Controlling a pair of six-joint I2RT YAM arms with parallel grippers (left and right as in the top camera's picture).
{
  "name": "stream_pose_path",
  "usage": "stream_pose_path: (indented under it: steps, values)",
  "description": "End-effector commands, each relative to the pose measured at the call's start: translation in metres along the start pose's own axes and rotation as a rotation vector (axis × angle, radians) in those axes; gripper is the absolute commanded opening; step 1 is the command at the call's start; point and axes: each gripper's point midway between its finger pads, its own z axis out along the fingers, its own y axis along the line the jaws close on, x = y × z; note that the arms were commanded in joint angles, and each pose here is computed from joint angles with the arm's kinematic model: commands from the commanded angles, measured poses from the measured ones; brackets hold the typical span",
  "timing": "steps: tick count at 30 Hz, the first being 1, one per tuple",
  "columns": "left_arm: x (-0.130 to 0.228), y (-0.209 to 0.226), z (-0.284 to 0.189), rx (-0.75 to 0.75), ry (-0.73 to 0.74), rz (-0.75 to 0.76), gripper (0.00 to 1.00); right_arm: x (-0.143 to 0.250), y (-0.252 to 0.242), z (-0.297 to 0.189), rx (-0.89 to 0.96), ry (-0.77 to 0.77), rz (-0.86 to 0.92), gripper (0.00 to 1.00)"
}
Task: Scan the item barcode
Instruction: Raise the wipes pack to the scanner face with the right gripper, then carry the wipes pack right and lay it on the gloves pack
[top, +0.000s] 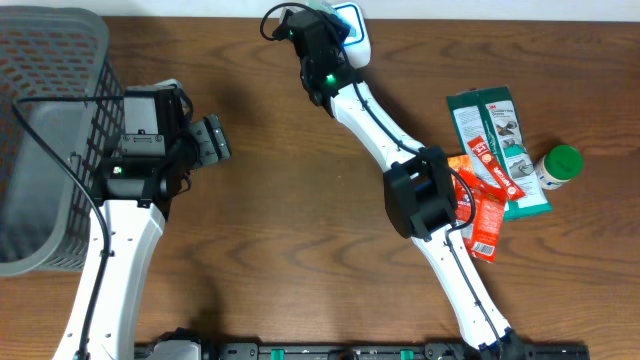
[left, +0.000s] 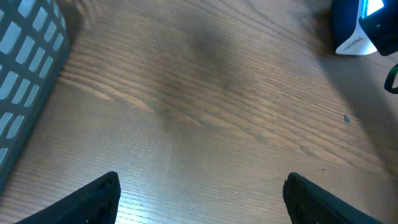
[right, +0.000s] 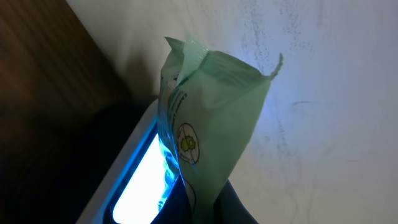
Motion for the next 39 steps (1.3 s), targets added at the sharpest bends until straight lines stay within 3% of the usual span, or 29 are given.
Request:
stream_pose_path:
  steps: [1, 12, 18, 28, 34, 39]
  values:
    - [-0.002, 0.003, 0.0, -0.014, -0.006, 0.003, 0.84, -0.015, 0.0, -0.007, -0.025, -0.053, 0.079, 0.01]
    - [-0.002, 0.003, 0.0, -0.014, -0.006, 0.003, 0.84, -0.001, 0.003, -0.001, -0.052, -0.007, 0.302, 0.01]
    - [-0.002, 0.003, 0.0, -0.014, -0.006, 0.003, 0.84, -0.002, -0.006, 0.0, -0.032, -0.019, 0.328, 0.01]
    - [-0.002, 0.003, 0.0, -0.014, -0.006, 0.003, 0.84, -0.013, -0.074, -0.034, -0.056, -0.061, 0.497, 0.01]
    - [-0.002, 0.003, 0.0, -0.014, -0.006, 0.003, 0.84, 0.01, -0.124, -0.094, -0.253, 0.004, 0.712, 0.01]
    - [-0.002, 0.003, 0.0, -0.014, -0.006, 0.003, 0.84, 0.07, -0.148, -0.165, -0.596, 0.133, 0.836, 0.01]
